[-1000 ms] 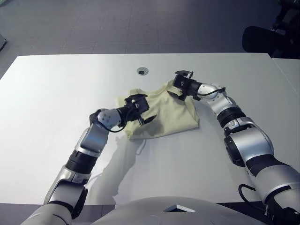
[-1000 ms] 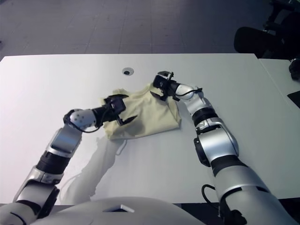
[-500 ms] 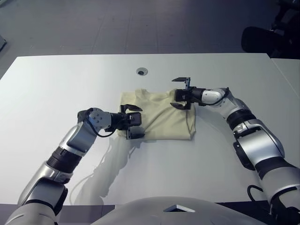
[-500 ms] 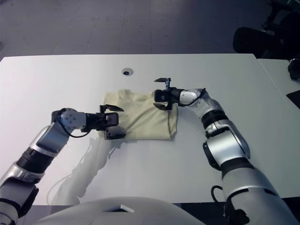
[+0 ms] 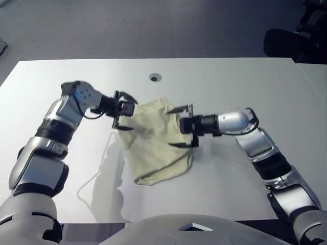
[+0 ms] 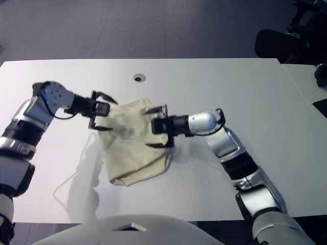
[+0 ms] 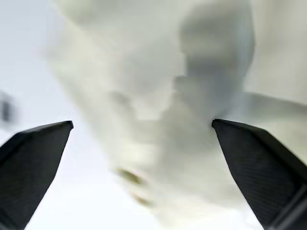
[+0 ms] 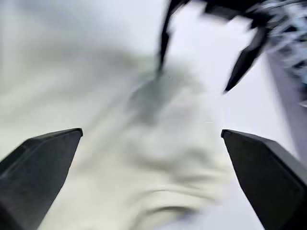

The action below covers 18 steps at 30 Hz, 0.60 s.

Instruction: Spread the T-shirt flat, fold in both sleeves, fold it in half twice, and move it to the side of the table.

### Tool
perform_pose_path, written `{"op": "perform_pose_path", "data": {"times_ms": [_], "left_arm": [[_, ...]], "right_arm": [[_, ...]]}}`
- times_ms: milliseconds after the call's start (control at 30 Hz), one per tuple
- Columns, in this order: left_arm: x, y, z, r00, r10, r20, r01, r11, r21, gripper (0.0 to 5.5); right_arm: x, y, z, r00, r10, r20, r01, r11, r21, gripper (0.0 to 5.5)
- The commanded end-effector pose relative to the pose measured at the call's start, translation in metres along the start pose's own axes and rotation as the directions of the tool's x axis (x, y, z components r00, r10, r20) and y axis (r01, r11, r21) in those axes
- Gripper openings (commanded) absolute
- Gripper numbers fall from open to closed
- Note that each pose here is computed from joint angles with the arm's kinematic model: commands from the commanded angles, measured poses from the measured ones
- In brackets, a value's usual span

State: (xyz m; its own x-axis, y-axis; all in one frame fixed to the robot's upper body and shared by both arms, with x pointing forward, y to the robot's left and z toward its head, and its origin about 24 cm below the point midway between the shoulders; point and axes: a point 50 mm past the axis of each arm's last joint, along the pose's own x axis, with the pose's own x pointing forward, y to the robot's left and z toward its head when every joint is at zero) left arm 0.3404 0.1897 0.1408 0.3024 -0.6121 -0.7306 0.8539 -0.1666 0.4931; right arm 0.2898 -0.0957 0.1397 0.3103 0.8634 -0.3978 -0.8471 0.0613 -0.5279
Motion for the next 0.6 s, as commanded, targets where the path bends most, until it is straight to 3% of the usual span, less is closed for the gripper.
{"op": "perform_pose_path", "data": {"times_ms": [33, 200, 433, 600], "left_arm": [[-0.019, 0.002, -0.004, 0.989, 0.135, 0.051, -0.132, 0.989, -0.065, 5.40], [-0.019, -0.021, -0.006, 0.968, 0.241, 0.070, -0.225, 0.957, -0.182, 5.40], [-0.030, -0.018, -0.004, 0.888, 0.460, 0.017, -0.434, 0.850, -0.297, 5.40], [-0.044, -0.011, 0.001, 0.839, 0.544, 0.001, -0.518, 0.799, -0.304, 5.40]], "right_arm": [[-0.003, -0.051, -0.007, 0.969, -0.246, -0.037, 0.247, 0.969, 0.028, 5.39], [0.025, -0.066, -0.035, 0.944, -0.313, -0.106, 0.319, 0.947, 0.046, 5.39], [0.051, -0.042, -0.068, 0.961, -0.231, -0.153, 0.251, 0.959, 0.134, 5.39], [0.048, -0.020, -0.103, 0.932, -0.199, -0.302, 0.260, 0.949, 0.179, 5.39]]}}
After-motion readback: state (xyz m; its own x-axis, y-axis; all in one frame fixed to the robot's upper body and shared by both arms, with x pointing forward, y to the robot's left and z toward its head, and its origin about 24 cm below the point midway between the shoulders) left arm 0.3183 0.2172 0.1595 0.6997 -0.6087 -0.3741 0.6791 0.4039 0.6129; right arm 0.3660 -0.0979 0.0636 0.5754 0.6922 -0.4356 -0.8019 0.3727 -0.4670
